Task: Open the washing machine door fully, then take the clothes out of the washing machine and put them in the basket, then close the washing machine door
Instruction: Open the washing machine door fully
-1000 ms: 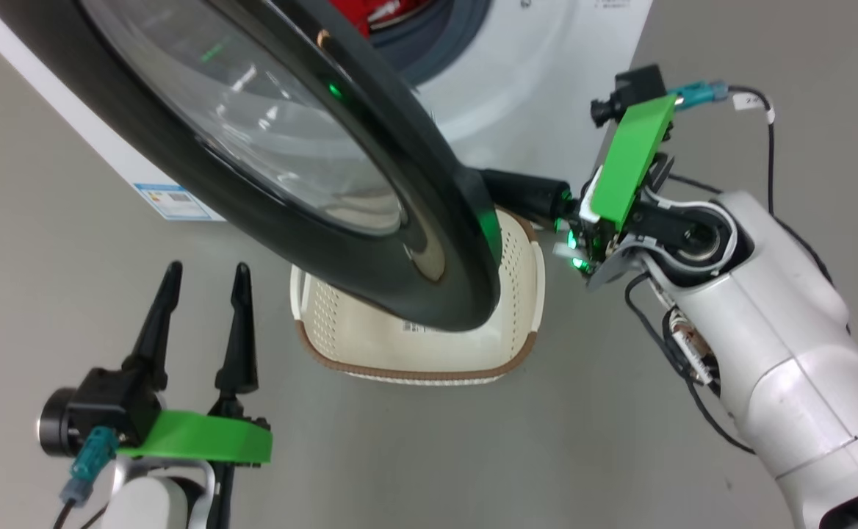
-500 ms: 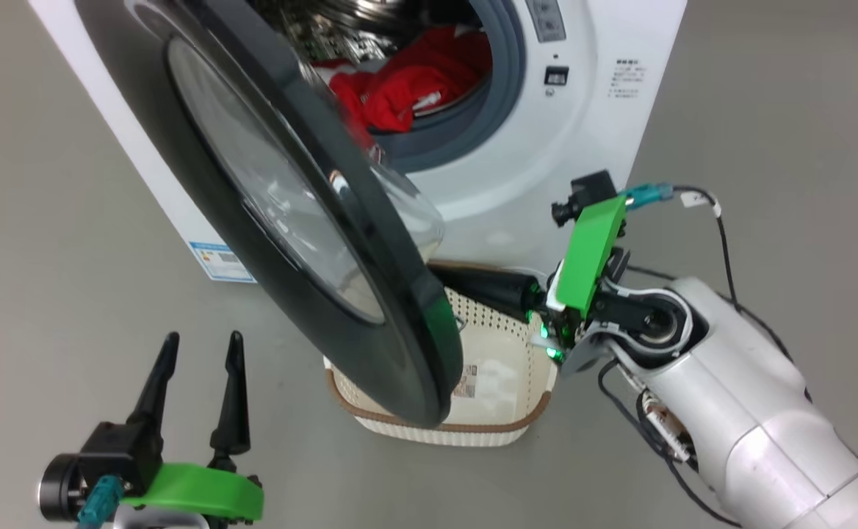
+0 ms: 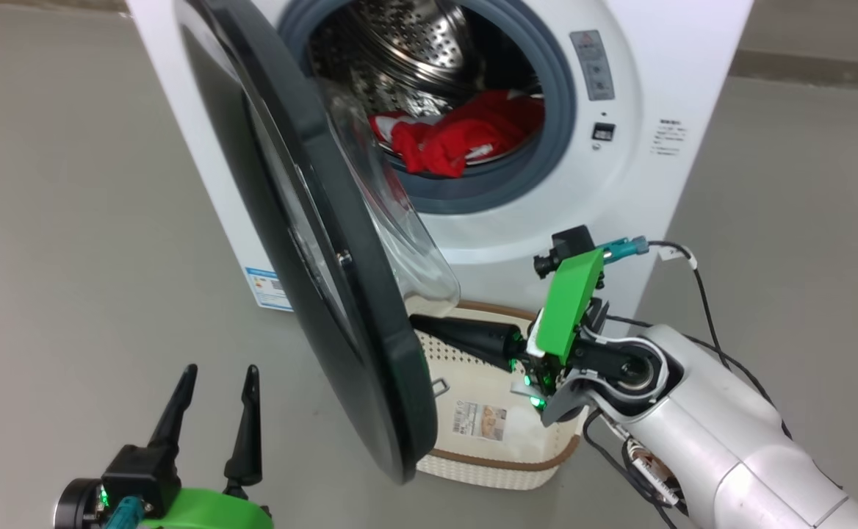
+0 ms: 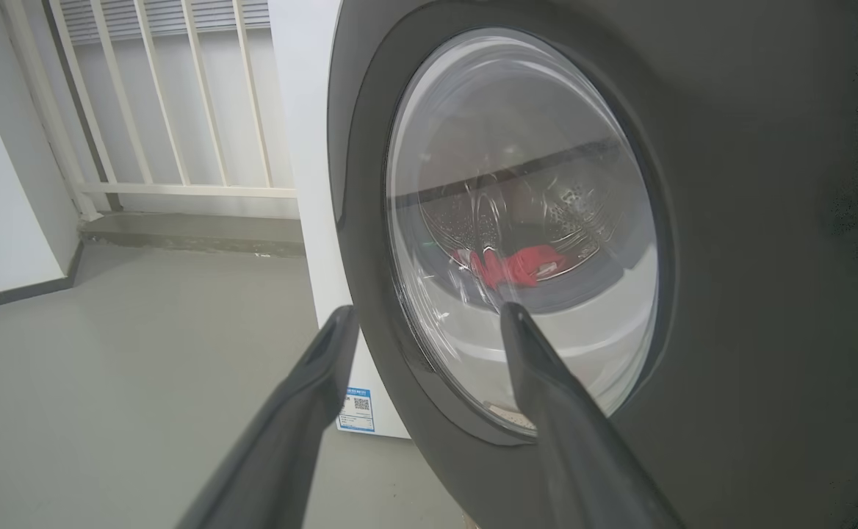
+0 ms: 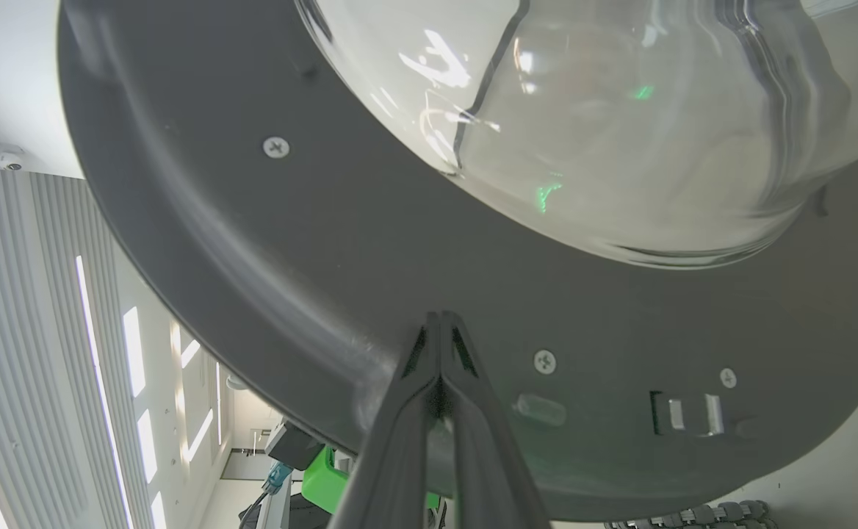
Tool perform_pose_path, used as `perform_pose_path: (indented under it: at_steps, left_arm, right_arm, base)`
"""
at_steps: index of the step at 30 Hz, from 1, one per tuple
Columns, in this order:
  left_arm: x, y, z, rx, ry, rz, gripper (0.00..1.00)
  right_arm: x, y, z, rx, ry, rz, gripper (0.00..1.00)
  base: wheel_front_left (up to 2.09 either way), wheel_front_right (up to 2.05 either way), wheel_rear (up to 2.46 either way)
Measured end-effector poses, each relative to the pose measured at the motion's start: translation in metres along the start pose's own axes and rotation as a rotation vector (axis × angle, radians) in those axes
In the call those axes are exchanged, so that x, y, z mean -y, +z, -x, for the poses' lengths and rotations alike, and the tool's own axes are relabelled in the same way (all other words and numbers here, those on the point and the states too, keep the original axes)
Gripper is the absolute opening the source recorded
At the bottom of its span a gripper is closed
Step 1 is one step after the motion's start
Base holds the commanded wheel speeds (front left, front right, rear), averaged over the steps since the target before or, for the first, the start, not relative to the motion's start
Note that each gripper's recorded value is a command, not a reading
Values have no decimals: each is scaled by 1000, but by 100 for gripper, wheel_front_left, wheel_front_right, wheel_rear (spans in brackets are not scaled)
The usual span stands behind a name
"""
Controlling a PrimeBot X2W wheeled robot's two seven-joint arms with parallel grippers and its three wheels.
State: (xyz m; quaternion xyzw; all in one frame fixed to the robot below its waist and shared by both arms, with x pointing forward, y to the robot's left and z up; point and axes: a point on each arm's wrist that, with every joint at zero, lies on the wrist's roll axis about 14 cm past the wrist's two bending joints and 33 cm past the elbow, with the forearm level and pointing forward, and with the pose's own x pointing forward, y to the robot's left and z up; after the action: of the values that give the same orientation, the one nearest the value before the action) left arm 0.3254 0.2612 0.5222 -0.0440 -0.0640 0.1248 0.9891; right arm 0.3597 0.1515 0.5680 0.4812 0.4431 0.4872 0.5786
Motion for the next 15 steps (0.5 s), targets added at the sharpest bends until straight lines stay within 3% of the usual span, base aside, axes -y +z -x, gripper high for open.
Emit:
perform_pose_path:
  at_steps: [15]
  left_arm:
    - [-37,12,26,30,103,-4,100]
  right_arm:
    - [-3,-42,-35,-140,-18,22,0]
  base:
    - [0,0,0]
